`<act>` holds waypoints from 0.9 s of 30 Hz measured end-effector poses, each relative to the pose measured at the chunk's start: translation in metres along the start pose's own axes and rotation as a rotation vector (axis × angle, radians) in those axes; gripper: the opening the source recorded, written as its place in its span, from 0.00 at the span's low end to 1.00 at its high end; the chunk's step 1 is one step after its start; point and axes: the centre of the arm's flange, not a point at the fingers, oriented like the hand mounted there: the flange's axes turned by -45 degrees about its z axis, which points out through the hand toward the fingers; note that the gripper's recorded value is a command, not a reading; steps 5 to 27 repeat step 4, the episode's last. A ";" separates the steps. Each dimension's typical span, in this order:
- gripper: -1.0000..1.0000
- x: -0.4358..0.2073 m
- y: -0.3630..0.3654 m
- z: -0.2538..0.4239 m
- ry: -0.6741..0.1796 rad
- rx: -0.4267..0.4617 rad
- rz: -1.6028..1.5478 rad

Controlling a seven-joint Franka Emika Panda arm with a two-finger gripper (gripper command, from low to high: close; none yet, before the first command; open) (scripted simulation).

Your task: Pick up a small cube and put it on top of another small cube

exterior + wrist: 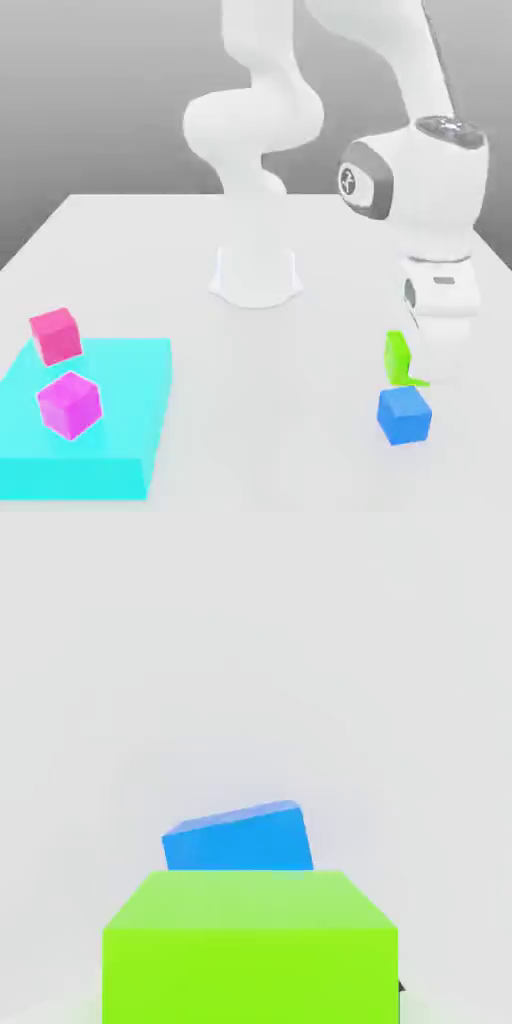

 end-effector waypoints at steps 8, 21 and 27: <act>1.00 0.000 -0.001 0.010 0.000 0.000 -0.001; 1.00 0.000 -0.001 0.010 0.000 0.000 -0.001; 1.00 0.000 -0.001 0.010 0.000 0.000 -0.001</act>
